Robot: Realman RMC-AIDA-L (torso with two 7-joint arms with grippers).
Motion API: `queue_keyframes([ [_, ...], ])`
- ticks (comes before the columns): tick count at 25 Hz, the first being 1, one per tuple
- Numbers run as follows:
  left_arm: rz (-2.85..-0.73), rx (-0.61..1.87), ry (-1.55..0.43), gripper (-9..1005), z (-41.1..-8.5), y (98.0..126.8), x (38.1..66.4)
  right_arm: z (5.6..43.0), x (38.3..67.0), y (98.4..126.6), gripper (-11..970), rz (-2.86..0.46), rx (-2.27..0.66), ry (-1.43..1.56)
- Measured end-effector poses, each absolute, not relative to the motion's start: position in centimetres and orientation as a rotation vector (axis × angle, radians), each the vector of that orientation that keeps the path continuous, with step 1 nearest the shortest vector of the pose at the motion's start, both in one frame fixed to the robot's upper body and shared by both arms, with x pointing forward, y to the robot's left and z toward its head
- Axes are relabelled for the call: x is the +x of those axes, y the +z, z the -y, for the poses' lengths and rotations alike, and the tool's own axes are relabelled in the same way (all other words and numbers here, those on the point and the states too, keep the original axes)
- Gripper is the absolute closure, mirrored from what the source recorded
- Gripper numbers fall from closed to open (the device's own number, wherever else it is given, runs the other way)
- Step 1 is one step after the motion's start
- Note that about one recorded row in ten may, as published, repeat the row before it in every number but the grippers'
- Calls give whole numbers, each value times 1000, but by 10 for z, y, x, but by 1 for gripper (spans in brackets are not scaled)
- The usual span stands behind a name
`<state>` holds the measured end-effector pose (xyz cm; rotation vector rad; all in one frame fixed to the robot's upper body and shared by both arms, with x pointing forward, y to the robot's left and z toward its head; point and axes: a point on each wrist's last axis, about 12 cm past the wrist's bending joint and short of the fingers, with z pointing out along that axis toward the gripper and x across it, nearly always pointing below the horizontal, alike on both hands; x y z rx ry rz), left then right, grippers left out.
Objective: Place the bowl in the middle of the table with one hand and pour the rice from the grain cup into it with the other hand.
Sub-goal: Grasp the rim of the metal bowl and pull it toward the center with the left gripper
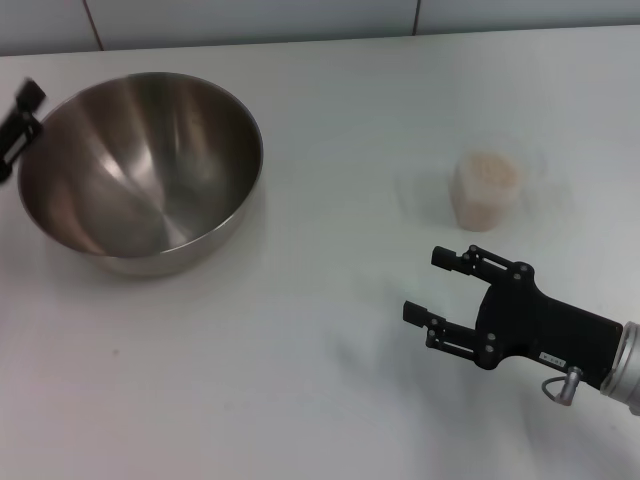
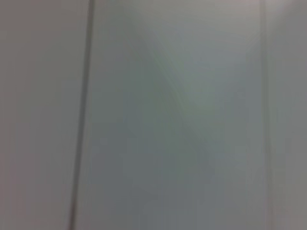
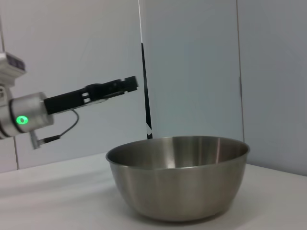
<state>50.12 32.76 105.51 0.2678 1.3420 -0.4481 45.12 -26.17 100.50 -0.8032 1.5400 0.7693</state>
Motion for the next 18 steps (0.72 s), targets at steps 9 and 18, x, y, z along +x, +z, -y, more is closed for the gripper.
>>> queue_keyframes([
  [9, -1397, 189, -361, 167, -328, 1062, 541, 260, 452, 1006, 214, -1517, -806, 757],
  [18, -1403, 167, -368, 167, -331, 1066, 548, 260, 453, 1007, 214, -1514, -803, 756],
])
